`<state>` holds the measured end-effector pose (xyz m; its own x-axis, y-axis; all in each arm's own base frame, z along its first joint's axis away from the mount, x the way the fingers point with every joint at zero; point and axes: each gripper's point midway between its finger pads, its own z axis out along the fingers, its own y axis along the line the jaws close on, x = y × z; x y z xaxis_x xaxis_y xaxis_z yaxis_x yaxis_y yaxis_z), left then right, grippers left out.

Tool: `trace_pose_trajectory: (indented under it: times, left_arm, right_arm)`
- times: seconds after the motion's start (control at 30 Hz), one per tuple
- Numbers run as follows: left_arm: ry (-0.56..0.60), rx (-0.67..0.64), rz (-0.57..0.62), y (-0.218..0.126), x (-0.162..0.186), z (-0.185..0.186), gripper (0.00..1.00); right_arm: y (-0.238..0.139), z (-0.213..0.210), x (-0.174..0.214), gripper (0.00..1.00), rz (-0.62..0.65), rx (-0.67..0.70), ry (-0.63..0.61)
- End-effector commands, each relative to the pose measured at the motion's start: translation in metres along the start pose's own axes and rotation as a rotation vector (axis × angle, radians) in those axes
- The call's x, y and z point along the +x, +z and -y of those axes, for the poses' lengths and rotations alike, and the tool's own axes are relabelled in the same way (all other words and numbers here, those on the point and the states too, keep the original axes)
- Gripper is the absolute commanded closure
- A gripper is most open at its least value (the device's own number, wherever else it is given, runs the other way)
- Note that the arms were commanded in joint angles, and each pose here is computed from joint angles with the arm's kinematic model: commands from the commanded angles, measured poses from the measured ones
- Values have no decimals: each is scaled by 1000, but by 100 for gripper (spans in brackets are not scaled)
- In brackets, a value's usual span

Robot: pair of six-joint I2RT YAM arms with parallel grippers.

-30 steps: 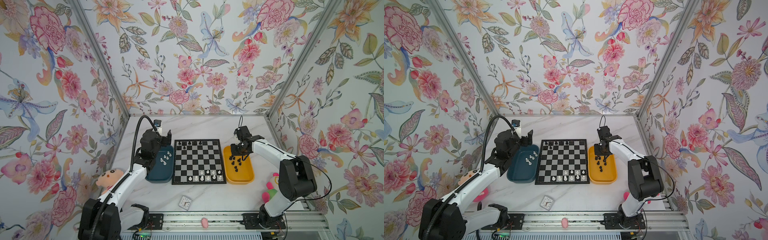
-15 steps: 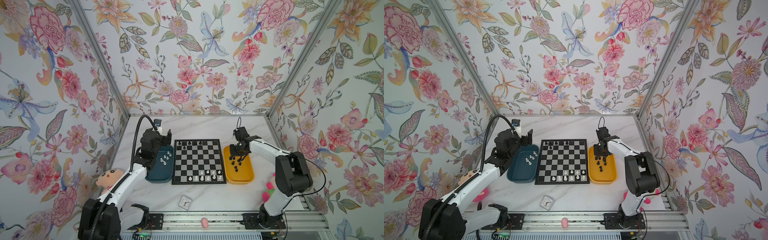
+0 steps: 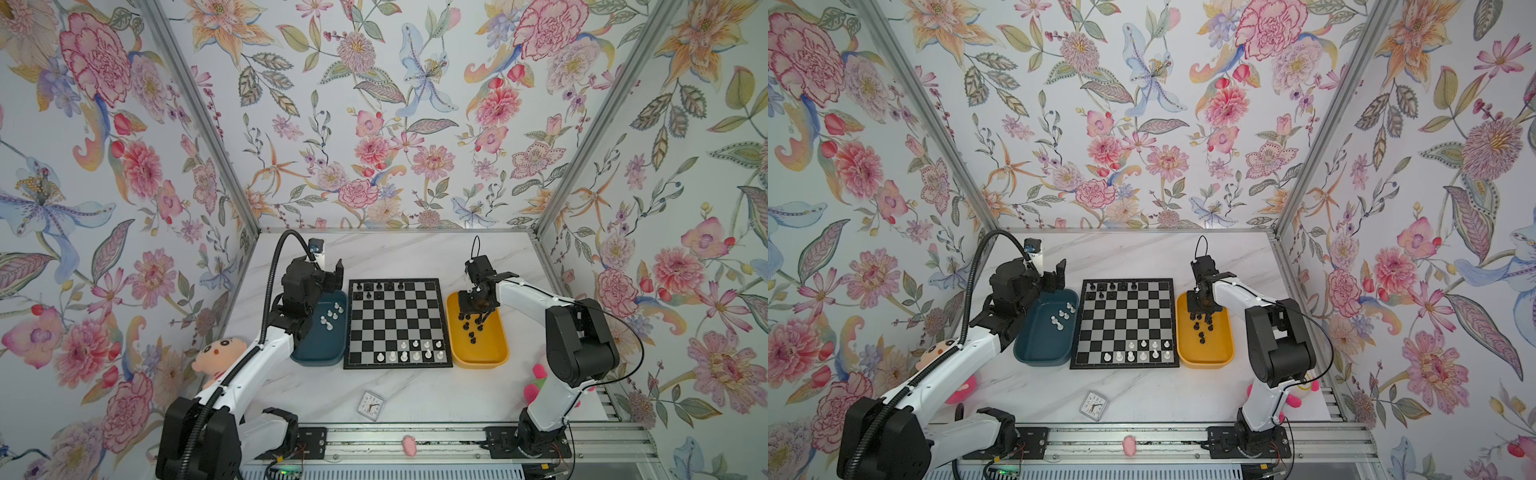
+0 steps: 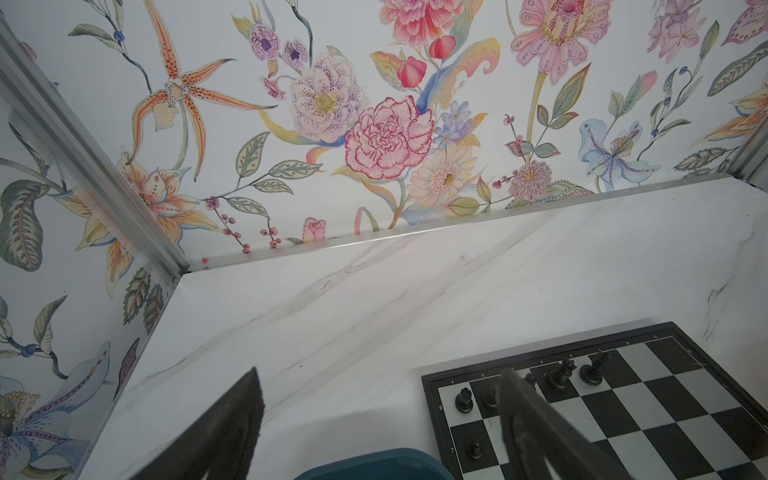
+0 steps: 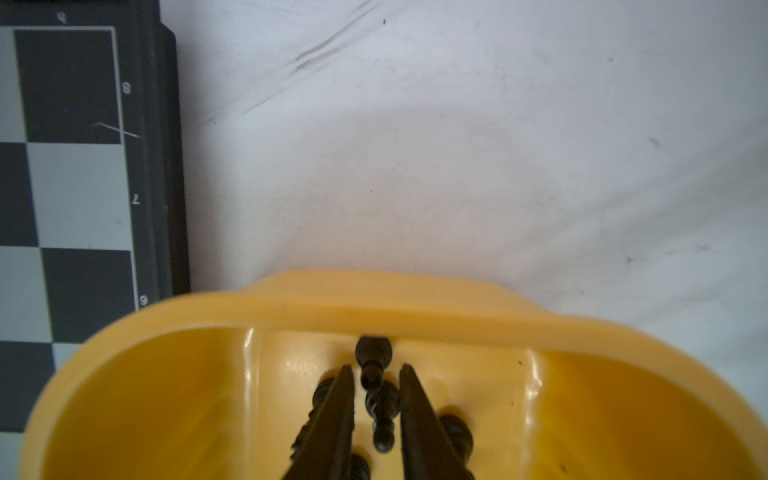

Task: Set up the chess pieces on the board
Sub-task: 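Lower the right gripper into the yellow tray and grasp a black pawn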

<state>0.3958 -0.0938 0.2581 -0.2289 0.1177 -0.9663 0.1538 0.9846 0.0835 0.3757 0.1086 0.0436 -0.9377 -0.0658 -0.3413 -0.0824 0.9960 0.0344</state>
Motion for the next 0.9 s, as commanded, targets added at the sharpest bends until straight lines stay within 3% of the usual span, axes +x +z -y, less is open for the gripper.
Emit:
trace_pose_trajectory:
  times: [0.0,0.87]
  left_arm:
    - [13,-11,20,0,-12,0,11]
    - [20,-20,14,0,-11,0,10]
  right_arm:
    - [8,2,7,80,-21,20,12]
    - [15,-2,8,88,-43,1,13]
